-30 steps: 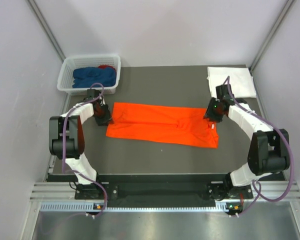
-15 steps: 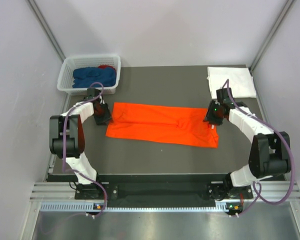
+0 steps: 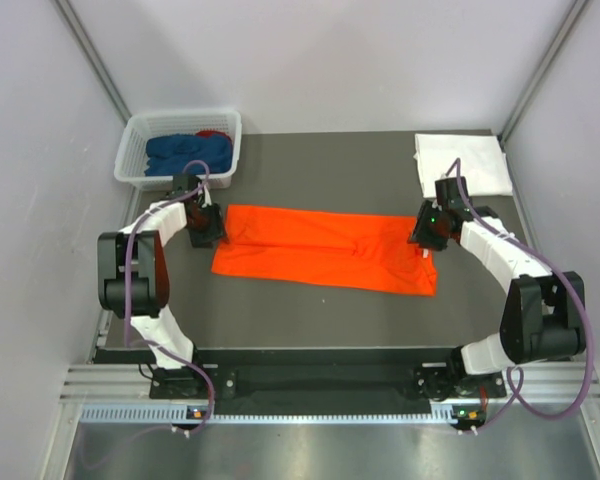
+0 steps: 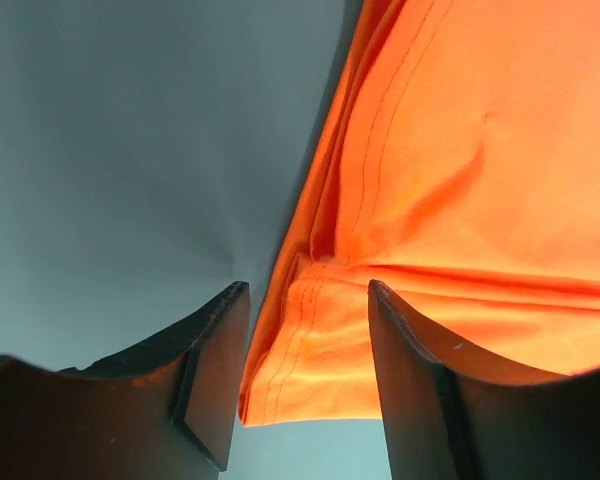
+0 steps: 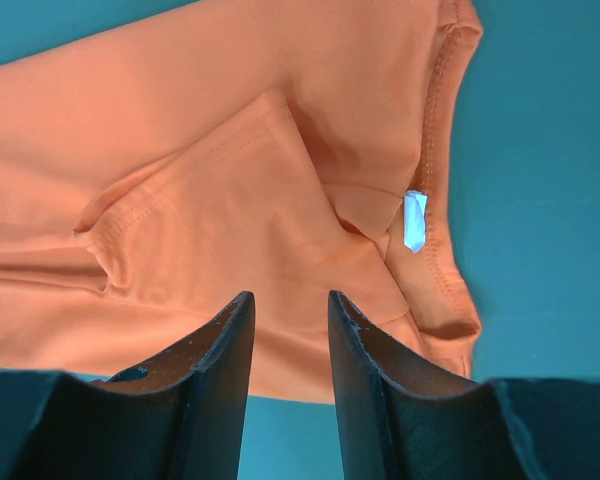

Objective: Fold and stack the t-shirts
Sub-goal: Fold the tshirt

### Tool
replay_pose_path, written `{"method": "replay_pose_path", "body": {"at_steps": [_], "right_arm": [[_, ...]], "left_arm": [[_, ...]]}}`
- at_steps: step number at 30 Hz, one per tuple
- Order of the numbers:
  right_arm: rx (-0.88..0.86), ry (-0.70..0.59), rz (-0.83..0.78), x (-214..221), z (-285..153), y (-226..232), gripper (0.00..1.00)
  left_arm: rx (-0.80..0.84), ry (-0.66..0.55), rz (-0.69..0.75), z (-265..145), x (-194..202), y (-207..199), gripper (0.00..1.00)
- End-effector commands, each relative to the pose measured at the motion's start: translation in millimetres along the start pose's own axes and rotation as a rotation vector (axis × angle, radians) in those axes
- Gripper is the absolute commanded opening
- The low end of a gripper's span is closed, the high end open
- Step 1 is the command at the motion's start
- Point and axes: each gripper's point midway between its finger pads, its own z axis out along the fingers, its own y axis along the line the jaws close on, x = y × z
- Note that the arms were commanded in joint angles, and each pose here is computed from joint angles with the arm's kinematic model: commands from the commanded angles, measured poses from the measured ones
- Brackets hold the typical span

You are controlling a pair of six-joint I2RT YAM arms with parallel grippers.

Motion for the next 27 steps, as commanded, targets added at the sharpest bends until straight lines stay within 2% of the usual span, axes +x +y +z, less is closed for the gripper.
{"method": "replay_pose_path", "body": {"at_steps": [1,11,18,19,21,25,27], "right_arm": [[-0.024,-0.050,-0.010,-11.7,-3.1,1.8,0.36],[-0.025,-0.059,-0.011,-8.7,-2.3,-0.4,0.36],[0.000,-0.051,-0.018,-12.6,1.1,-2.6,0.37],[0.002,-0.043,-0.016,-11.1,2.8,-3.1,0.37],[-0.006,-0.030,-0.013,-9.1,4.7,-1.5,0.38],[-0.038,-0.029,-0.021,-5.9,4.8,1.7,0.39],[-0.055,-0.042,-0.022,-5.3,2.0,3.0,0.39]], "left_arm": [[0.011,0.000,0.025,3.4,-8.8,-0.5,0.56],[-0.012,0.026,0.026,26.0,-16.9,4.9,0.52],[0.028,0.066,0.013,32.4,-6.7,-1.0,0.29],[0.028,0.080,0.005,35.7,-2.8,-0.2,0.18],[0.030,0.092,-0.024,39.7,-0.6,-1.2,0.02],[0.087,0.113,-0.062,43.2,6.1,-11.7,0.00],[0.031,0.121,-0.100,40.5,12.8,-2.6,0.00]]}}
